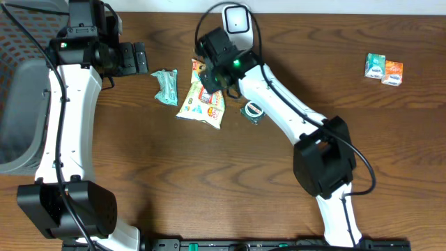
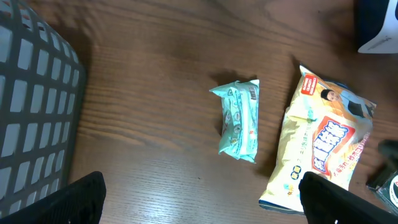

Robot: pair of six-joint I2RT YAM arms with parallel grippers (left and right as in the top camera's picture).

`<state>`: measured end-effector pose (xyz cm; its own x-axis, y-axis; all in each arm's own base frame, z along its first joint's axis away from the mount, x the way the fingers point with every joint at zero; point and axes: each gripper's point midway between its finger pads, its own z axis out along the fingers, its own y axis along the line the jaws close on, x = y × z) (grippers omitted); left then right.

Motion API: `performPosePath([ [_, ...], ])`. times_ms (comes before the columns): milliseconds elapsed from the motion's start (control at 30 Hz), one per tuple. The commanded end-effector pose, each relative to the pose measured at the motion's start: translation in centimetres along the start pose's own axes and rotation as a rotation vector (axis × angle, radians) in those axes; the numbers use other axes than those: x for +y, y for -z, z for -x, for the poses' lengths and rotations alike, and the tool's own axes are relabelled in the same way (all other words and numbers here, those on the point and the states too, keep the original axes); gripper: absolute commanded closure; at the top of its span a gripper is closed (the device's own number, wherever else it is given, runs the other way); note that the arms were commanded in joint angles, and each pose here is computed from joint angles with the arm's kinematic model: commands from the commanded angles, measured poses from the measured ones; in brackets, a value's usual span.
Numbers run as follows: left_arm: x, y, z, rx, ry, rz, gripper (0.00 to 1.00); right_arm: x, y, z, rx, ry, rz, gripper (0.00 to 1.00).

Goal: Scan the item barcode
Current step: 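Reach the right gripper to the snack bag and grasp it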

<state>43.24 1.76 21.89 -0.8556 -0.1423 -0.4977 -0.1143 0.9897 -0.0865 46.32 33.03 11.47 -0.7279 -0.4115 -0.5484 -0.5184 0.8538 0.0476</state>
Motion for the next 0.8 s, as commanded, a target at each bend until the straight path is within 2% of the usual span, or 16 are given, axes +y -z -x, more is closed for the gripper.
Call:
performPosePath([
  [0, 0.0, 0.0, -0.2, 0.008, -0.015, 0.002, 0.02, 0.3, -0.7, -0.1, 0.0, -0.004, -0.012, 0.99],
  [167, 0.0, 0.0, -0.2, 0.007, -0.015, 0.002, 0.02, 2.6, -4.2, -3.0, 0.093, -0.001, 0.112, 0.99],
  [367, 0.0, 0.0, -0.2, 0.007, -0.015, 0.002, 0.02, 5.8, -8.0, -9.3, 0.294, 0.008, 0.222, 0.99],
  [600, 0.0, 0.0, -0.2, 0.008, -0.015, 0.002, 0.02, 6.8, -6.3, -12.1, 0.417, 0.031, 0.208, 0.99],
  [767, 0.0, 0.0, -0.2, 0.007, -0.015, 0.002, 0.02, 6.4, -1.7, -10.6, 0.407, 0.035, 0.186, 0.99],
])
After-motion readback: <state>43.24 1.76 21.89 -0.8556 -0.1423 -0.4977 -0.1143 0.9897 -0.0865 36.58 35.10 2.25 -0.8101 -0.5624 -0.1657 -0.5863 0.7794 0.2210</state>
